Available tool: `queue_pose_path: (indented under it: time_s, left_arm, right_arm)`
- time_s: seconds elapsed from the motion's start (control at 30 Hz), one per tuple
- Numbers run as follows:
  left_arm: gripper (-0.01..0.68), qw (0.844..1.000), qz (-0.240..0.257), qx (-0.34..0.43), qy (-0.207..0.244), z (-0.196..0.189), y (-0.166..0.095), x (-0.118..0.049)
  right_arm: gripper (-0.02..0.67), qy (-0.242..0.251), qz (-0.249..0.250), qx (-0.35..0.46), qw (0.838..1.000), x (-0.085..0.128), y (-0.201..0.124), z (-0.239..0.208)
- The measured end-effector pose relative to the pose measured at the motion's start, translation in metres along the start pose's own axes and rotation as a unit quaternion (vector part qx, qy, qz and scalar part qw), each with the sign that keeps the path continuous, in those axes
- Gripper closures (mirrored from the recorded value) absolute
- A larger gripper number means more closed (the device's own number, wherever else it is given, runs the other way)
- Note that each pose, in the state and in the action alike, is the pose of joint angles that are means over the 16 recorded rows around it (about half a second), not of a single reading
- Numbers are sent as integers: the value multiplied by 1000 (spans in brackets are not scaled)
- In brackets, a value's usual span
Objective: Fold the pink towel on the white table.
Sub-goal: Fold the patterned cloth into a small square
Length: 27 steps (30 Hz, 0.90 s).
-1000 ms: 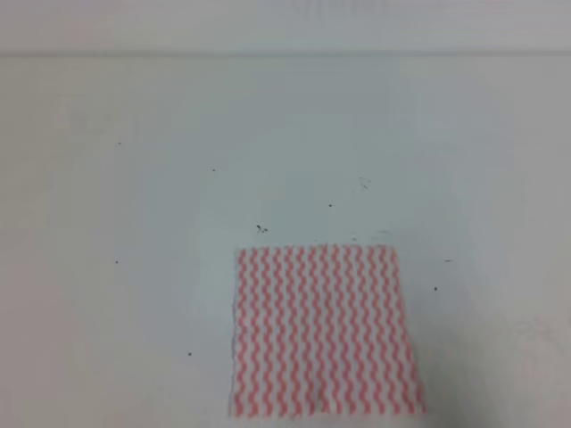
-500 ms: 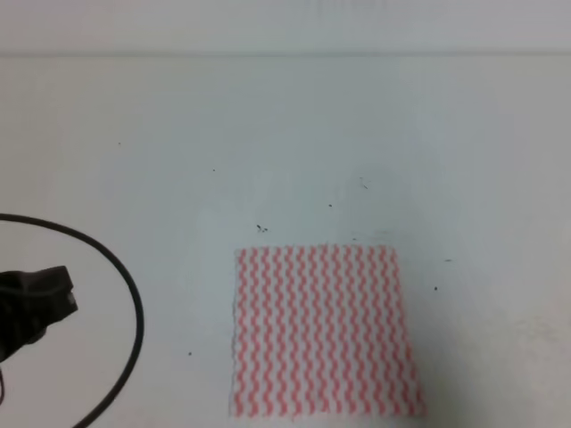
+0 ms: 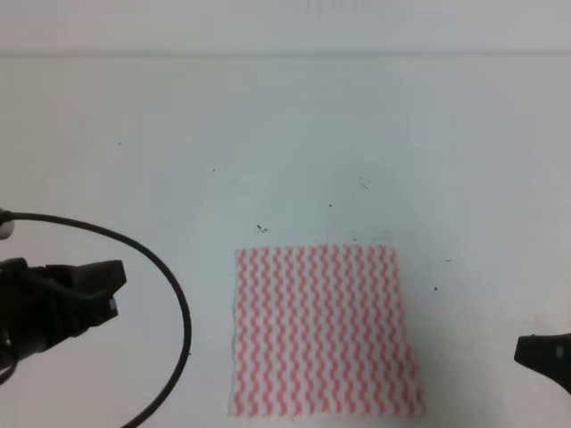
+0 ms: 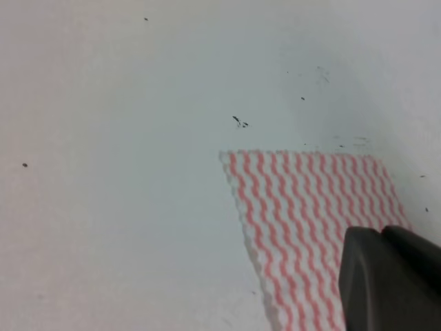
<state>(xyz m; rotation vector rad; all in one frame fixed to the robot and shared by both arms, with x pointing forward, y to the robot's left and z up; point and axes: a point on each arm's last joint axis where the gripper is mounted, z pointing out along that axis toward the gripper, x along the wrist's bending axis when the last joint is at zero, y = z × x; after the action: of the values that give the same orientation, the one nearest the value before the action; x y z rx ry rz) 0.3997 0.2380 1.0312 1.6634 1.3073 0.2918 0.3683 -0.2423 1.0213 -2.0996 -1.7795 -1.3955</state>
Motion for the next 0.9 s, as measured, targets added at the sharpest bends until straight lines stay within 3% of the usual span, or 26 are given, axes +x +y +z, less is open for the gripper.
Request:
queue_pose_path:
  time_s: [0.27,0.5,0.7,0.9]
  left_arm:
    - [676,1000,4,6,-27,15,-1,-9]
    - [675,998,20,35,-56,37,-6,-26]
    - [675,995,46,58,-72,51,-11,-41]
    - [675,992,64,66,-82,56,-10,-47]
  right_arm:
    - [667,42,-4,13,999,13,1,13]
    - [667,66,-32,38,997,36,0,32]
    - [666,53,-68,68,994,49,-5,57]
    - [632,20,-89,101,991,46,-10,79]
